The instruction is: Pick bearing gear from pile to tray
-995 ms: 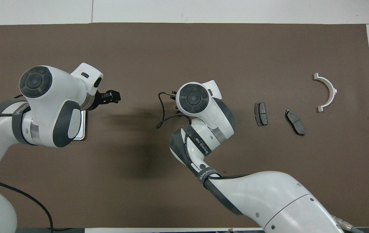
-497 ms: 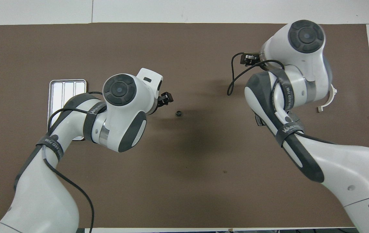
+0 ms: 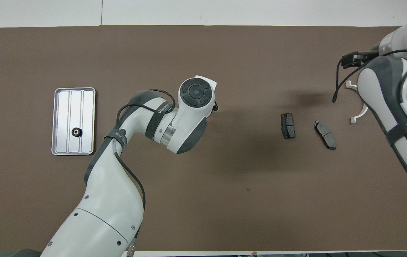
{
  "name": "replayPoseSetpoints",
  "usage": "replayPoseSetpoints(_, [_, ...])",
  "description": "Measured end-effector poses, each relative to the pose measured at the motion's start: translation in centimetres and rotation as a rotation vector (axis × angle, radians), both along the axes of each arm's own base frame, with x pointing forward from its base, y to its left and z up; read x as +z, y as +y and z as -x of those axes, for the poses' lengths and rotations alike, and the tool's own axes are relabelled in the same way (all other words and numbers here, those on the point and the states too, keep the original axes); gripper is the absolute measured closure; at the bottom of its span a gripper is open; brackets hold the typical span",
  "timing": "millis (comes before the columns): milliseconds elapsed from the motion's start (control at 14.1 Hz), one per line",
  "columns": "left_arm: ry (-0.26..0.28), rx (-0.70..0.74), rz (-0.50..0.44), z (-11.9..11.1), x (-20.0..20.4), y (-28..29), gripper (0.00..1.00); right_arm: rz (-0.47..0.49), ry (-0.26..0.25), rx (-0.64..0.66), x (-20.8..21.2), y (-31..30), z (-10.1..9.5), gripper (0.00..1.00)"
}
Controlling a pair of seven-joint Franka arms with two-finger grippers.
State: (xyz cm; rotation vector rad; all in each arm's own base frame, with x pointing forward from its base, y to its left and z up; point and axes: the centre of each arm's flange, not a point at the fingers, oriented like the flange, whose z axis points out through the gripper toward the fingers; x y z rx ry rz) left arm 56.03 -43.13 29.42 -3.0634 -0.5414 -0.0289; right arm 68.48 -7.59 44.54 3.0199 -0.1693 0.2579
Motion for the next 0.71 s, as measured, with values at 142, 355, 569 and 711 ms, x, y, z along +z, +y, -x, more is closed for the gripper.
replayPoseSetpoints(142, [-0.004,0.007,-0.004,-0.5,0.2,0.3,0.09,-0.001,-0.005,-0.033,4.6,-2.0,1.8,0.0])
replayPoseSetpoints(355, [-0.008,0.007,-0.002,-0.6,0.4,0.2,0.1,-0.01,0.02,-0.049,12.9,-1.6,6.4,0.0])
replayPoseSetpoints(569, [-0.004,0.012,-0.003,-0.3,0.3,-0.1,0.1,-0.042,0.103,-0.047,18.0,0.0,11.5,0.0])
replayPoseSetpoints(711, [0.001,0.024,-0.004,0.0,0.0,-0.3,0.1,-0.092,0.123,-0.019,19.4,2.2,13.7,0.0])
